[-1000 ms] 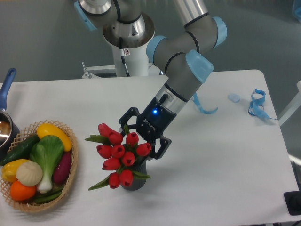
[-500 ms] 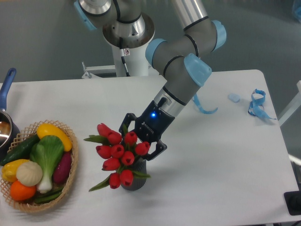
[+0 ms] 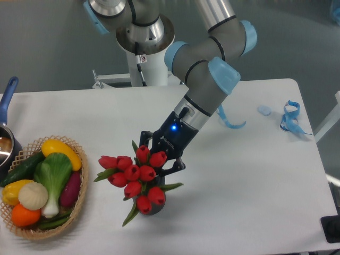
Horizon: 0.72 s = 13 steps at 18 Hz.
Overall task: Pick up the flowers from the vase
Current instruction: 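Lift the tulip bouquet up and out of the grey vase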
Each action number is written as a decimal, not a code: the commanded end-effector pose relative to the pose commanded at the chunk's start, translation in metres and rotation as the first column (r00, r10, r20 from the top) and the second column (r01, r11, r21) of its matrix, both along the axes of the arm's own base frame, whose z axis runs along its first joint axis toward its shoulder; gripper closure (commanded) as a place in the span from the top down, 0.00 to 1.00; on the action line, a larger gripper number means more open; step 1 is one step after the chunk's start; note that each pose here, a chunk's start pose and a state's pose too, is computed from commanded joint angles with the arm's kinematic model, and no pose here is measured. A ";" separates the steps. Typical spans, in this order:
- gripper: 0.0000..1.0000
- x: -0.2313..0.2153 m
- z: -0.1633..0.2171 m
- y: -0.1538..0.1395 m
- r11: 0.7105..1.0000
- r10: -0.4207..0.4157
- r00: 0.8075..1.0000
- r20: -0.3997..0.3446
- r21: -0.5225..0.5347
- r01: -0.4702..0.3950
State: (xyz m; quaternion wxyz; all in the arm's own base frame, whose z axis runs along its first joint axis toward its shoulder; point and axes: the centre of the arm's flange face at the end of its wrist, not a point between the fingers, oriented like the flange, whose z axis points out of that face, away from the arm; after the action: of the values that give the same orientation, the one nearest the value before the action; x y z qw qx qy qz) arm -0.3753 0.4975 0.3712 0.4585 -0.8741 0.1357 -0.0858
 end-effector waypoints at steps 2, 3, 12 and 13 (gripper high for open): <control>0.27 0.000 0.011 0.000 1.000 0.014 1.000 0.004 0.005 -0.014; 0.27 0.001 0.020 -0.001 1.000 0.019 1.000 0.003 0.017 -0.019; 0.27 -0.002 0.129 -0.022 0.985 0.120 0.993 0.006 0.122 -0.120; 0.27 -0.002 0.137 -0.026 0.982 0.128 0.991 0.025 0.135 -0.131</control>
State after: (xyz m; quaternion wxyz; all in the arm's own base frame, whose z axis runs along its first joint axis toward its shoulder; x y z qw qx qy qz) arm -0.3771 0.4716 0.5083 0.5229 -0.8469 0.0805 -0.0533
